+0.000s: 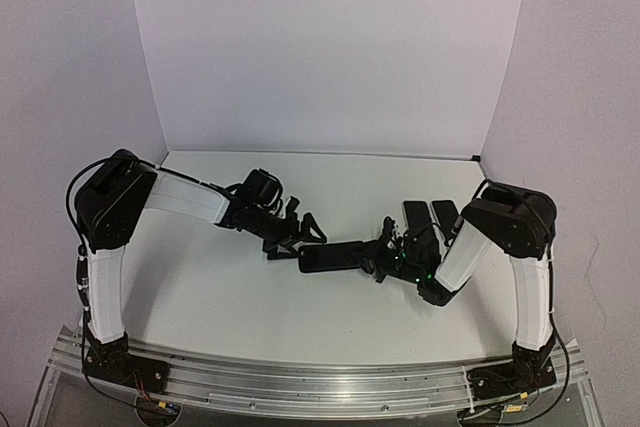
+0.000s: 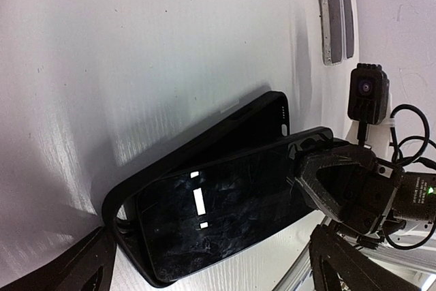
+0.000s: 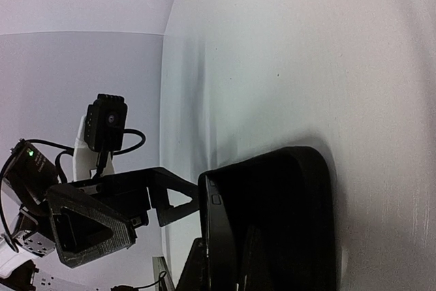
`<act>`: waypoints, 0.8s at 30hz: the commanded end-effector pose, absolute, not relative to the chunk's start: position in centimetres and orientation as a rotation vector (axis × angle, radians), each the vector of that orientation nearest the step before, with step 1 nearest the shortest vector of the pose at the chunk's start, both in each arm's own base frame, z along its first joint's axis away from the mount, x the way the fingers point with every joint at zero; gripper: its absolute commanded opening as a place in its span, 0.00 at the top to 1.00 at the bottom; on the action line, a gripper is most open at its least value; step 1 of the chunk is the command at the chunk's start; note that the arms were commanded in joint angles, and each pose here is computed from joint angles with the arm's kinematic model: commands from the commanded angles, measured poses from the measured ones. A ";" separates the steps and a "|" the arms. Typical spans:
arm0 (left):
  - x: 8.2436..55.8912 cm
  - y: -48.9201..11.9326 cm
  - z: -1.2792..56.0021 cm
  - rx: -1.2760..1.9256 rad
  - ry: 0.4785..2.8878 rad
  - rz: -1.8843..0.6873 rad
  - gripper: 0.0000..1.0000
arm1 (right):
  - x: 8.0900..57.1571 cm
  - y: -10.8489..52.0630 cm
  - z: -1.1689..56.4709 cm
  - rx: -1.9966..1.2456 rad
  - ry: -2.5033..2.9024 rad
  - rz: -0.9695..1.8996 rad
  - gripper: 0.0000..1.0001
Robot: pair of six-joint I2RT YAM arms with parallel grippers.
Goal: Put the phone into the phone case
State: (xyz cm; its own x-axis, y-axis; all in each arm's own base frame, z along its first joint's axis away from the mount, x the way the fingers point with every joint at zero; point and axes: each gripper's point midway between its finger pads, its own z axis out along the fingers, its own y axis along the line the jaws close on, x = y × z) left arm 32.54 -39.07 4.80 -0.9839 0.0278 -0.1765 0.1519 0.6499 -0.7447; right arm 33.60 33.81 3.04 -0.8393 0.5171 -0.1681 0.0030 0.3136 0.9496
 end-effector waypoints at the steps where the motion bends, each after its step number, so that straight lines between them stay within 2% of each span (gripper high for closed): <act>1: 34.0 -41.1 4.0 0.260 2.629 -1.247 0.00 | 30.6 33.0 -4.2 0.458 2.442 1.355 1.00; 17: 33.5 -41.8 3.8 0.266 2.631 -1.316 0.00 | 31.5 32.1 -5.3 0.509 2.422 1.267 1.00; 24: 32.6 -40.4 2.7 0.190 2.665 -1.283 0.01 | 31.8 31.1 -4.8 0.567 2.396 1.235 0.84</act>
State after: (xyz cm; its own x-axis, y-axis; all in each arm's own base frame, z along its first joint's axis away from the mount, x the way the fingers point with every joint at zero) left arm 34.91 -39.94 4.98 -0.9684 0.0117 -0.2491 0.2045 0.6089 -0.7665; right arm 34.47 33.73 1.95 -0.8266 0.5320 -0.1836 0.0145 0.3463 0.9380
